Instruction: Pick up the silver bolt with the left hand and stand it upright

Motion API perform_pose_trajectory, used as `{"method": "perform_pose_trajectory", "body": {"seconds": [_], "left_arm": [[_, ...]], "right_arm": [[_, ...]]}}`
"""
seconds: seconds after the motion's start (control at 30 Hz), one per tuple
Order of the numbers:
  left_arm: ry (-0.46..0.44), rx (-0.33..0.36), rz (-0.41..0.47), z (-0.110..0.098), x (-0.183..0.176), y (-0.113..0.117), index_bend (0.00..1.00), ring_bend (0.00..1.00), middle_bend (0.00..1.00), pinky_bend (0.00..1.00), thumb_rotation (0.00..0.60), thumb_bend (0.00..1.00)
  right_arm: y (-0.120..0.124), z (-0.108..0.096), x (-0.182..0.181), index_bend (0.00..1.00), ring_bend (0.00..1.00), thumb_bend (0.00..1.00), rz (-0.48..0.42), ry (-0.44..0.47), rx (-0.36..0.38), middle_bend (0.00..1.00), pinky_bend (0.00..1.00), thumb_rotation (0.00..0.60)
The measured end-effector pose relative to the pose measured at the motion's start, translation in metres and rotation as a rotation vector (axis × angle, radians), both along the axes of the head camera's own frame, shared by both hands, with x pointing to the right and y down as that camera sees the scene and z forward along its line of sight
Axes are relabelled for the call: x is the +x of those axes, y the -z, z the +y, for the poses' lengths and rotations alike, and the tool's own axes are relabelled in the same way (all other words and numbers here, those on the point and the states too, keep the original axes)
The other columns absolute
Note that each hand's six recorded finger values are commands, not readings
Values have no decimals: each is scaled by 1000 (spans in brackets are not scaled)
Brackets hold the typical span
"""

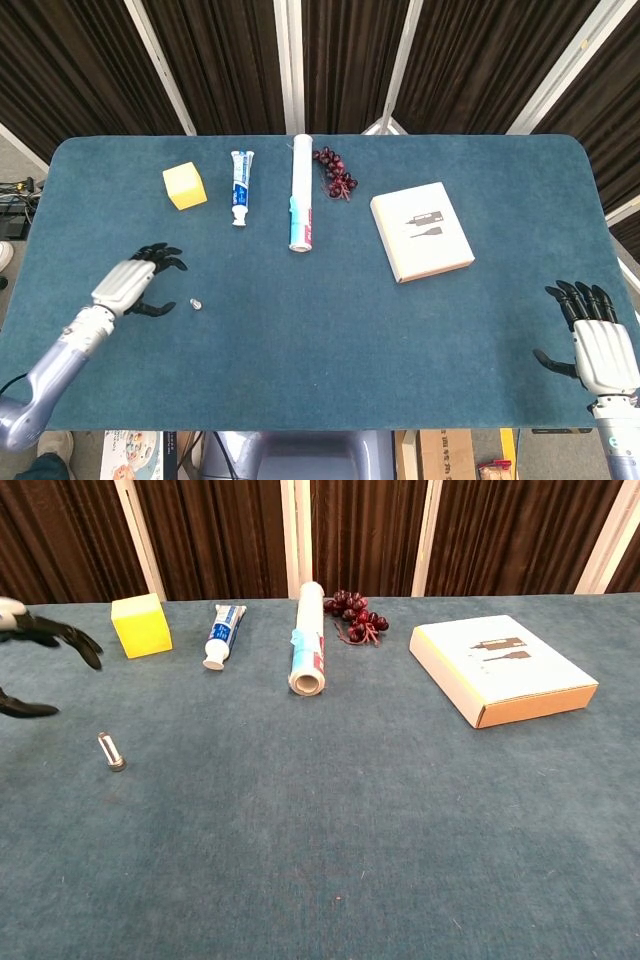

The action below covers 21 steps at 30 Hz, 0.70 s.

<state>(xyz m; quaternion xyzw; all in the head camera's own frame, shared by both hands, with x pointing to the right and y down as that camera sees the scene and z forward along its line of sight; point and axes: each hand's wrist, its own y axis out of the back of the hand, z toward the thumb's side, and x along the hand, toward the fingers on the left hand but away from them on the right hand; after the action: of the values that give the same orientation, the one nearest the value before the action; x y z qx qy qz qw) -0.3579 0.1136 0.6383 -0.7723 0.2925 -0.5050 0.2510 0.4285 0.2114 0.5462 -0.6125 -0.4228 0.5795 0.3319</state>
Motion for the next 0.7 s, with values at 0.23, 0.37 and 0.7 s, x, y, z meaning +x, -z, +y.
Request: {"method": "perform_pose_trajectory", "body": {"seconds": [0.23, 0.37, 0.7], "left_arm": [[11, 222, -195, 7, -35, 58, 216, 0, 78, 0, 600, 401], [78, 326, -325, 27, -67, 87, 207, 0, 73, 0, 600, 401], [230, 415, -421, 86, -119, 114, 118, 0, 26, 0, 600, 365]], "right_arm": [[2, 1, -4, 191, 77, 154, 3, 23, 7, 141, 9, 600], [5, 1, -6, 190, 77, 155, -5, 33, 14, 141, 0, 600], [13, 1, -3, 165, 77, 154, -11, 43, 18, 133, 0, 600]]}}
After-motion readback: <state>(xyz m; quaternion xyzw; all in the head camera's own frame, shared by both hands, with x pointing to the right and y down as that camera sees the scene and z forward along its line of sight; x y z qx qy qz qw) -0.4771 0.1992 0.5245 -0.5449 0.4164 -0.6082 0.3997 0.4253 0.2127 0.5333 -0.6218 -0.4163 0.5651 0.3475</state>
